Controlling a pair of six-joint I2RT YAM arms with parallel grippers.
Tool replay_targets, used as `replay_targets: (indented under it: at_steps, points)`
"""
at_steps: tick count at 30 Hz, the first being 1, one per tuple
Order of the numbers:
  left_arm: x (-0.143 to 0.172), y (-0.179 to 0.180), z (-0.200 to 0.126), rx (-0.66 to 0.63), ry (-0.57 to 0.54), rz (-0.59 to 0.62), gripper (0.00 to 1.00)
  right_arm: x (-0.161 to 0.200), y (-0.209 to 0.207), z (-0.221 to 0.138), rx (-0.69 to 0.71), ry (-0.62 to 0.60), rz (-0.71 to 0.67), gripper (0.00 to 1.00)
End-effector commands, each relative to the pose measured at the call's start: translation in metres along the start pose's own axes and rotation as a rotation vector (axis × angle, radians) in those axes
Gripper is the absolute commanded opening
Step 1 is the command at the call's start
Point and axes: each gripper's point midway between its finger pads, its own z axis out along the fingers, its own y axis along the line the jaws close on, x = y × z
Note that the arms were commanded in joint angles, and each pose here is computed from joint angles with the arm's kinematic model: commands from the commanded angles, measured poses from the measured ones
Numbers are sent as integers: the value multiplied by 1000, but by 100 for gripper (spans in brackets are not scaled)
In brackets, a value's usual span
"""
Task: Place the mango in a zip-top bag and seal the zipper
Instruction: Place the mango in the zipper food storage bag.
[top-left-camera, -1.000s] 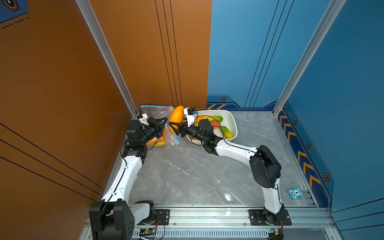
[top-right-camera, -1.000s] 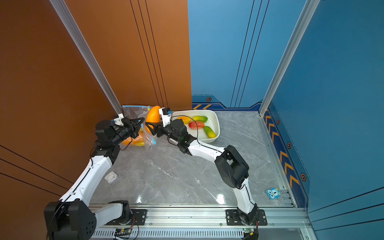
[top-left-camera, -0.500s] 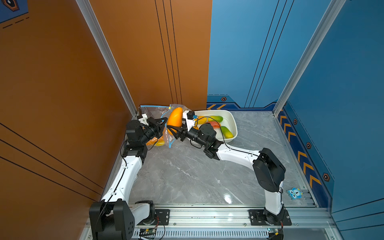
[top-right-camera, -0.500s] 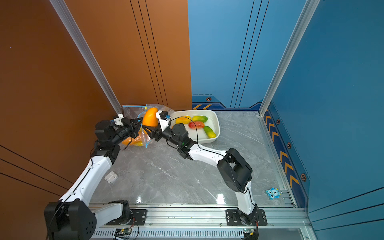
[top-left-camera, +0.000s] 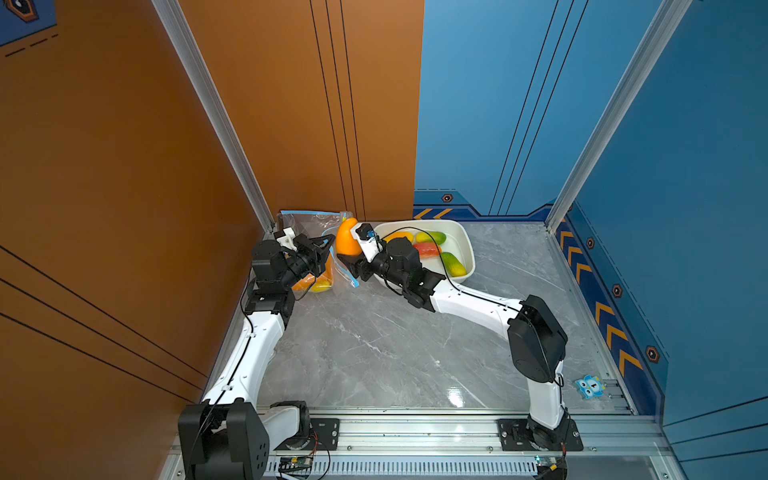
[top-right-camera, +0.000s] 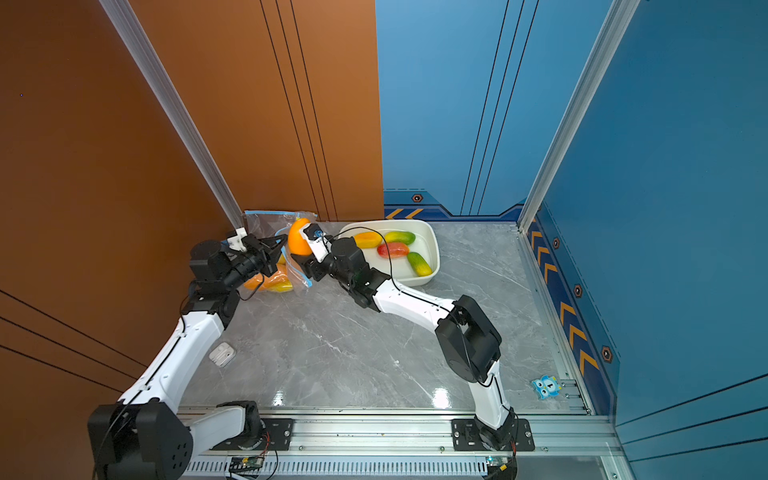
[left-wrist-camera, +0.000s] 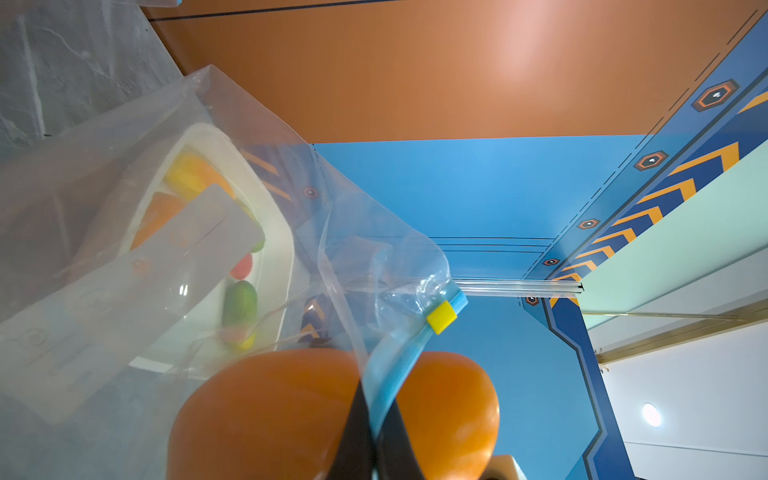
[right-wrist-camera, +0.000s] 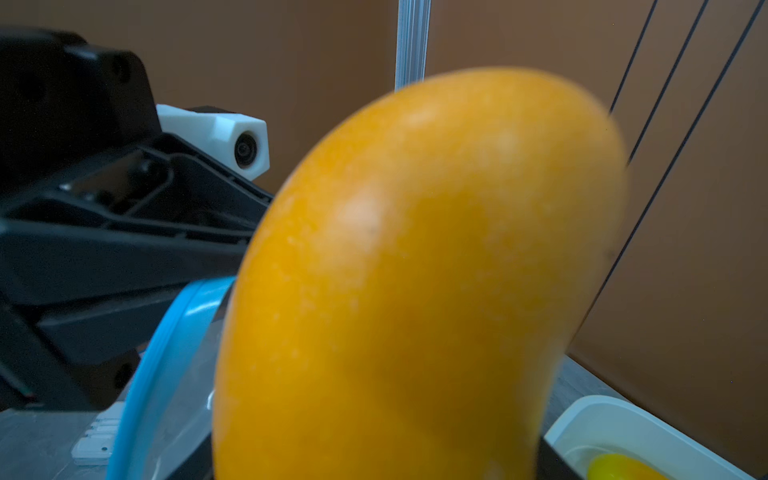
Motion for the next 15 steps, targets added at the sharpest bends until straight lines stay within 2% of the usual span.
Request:
replay_targets:
  at_steps: [1,3,5,10,12,13,15]
  points:
    - [1,-8,-1,30,-8,23,0,23,7,-3,-36,126,-42,77]
    - [1,-8,-1,28,-9,20,0,19,10,-4,-89,133,6,84]
    - [-1,-8,-2,28,-15,16,0,11,9,-8,-133,113,68,99]
    - [-4,-9,-1,29,-20,8,0,-21,-4,-24,-203,35,195,100]
    - [-4,-10,-1,38,-20,3,0,-28,-9,-26,-218,30,228,96]
    - [-4,-11,0,39,-20,-2,0,-32,-10,-27,-232,22,239,87]
    - [-4,-12,1,48,-15,-7,0,-36,-19,-28,-212,4,282,62]
